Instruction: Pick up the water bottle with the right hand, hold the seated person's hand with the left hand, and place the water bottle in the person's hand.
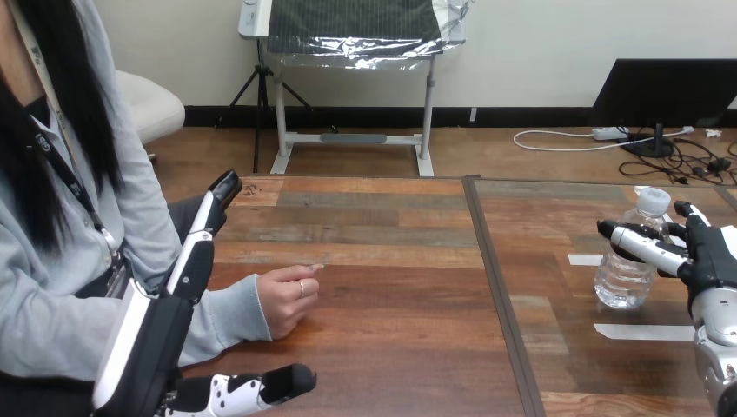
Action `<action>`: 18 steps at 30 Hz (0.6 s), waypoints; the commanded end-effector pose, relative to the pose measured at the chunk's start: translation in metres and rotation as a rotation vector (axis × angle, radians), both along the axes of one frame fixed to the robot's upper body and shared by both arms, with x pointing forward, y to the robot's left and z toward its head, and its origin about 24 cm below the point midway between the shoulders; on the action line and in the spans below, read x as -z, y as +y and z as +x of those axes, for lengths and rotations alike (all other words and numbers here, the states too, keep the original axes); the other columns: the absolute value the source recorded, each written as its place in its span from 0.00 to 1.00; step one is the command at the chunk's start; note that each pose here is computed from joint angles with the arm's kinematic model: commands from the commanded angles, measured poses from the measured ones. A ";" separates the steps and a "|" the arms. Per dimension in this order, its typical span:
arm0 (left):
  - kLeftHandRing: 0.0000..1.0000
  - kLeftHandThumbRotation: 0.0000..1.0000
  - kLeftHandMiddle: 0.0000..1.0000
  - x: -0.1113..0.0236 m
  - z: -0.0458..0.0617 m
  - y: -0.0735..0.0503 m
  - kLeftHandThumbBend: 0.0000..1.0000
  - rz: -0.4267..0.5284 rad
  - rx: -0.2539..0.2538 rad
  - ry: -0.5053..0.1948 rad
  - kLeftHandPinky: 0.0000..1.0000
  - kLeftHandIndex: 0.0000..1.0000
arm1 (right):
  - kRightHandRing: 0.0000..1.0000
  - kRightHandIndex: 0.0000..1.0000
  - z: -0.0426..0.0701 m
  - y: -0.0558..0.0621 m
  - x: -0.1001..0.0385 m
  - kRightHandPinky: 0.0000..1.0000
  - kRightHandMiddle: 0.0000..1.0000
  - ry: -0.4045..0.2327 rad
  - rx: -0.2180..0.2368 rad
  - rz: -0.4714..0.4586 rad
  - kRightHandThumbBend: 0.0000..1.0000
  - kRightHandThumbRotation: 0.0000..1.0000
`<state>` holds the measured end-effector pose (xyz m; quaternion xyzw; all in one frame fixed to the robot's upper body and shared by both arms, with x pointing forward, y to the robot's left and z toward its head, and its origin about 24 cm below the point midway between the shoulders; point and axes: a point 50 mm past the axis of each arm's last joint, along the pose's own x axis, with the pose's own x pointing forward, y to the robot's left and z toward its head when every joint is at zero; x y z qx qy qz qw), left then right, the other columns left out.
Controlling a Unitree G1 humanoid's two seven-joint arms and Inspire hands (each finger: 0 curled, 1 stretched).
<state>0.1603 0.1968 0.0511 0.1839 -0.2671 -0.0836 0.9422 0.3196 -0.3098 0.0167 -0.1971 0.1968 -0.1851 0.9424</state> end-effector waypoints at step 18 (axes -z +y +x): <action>1.00 0.62 1.00 -0.019 0.000 0.002 1.00 -0.041 -0.008 -0.100 0.96 1.00 | 0.61 0.74 0.016 0.015 -0.011 0.53 0.66 -0.064 0.020 0.034 0.80 0.06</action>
